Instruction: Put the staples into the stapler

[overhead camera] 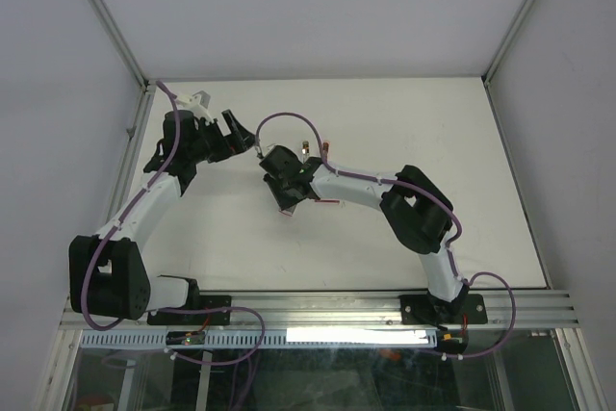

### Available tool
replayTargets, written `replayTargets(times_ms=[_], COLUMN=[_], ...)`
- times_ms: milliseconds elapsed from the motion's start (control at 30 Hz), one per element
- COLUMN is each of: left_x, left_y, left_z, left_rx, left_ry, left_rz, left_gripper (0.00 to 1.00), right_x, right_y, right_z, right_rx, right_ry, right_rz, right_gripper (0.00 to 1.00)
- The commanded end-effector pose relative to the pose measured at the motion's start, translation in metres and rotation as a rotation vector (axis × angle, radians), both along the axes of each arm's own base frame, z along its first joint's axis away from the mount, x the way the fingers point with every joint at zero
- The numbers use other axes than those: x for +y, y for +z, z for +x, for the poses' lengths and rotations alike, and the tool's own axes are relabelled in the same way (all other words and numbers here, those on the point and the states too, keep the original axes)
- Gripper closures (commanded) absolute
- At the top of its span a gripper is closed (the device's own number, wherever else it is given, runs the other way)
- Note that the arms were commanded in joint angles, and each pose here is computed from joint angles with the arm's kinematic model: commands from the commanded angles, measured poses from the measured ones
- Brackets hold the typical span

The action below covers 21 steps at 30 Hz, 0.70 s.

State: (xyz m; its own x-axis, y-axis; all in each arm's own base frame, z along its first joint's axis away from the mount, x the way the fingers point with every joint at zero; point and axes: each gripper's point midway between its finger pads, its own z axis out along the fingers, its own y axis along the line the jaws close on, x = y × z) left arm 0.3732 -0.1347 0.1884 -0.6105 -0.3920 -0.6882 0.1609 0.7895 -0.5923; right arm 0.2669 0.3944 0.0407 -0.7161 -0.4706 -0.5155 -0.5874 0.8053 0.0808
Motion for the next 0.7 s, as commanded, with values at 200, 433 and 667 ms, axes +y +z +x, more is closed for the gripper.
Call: replayTargets(times_ms=[200, 433, 667], left_x=[0.019, 0.053, 0.067], left_y=[0.028, 0.036, 0.046], left_z=[-0.004, 0.0, -0.002], left_rx=[-0.063, -0.09, -0.129], left_ry=[0.026, 0.165, 0.226], left_rz=[-0.049, 0.019, 0.048], left_gripper=[0.05, 0.04, 0.03], right_x=[0.01, 0.008, 0.009], right_y=[0.007, 0.016, 0.011], right_z=[0.003, 0.003, 0.004], right_rx=[-0.018, -0.031, -0.025], right_ry=[-0.026, -0.036, -0.044], right_rz=[0.04, 0.053, 0.045], right_gripper=[0.71, 0.66, 0.65])
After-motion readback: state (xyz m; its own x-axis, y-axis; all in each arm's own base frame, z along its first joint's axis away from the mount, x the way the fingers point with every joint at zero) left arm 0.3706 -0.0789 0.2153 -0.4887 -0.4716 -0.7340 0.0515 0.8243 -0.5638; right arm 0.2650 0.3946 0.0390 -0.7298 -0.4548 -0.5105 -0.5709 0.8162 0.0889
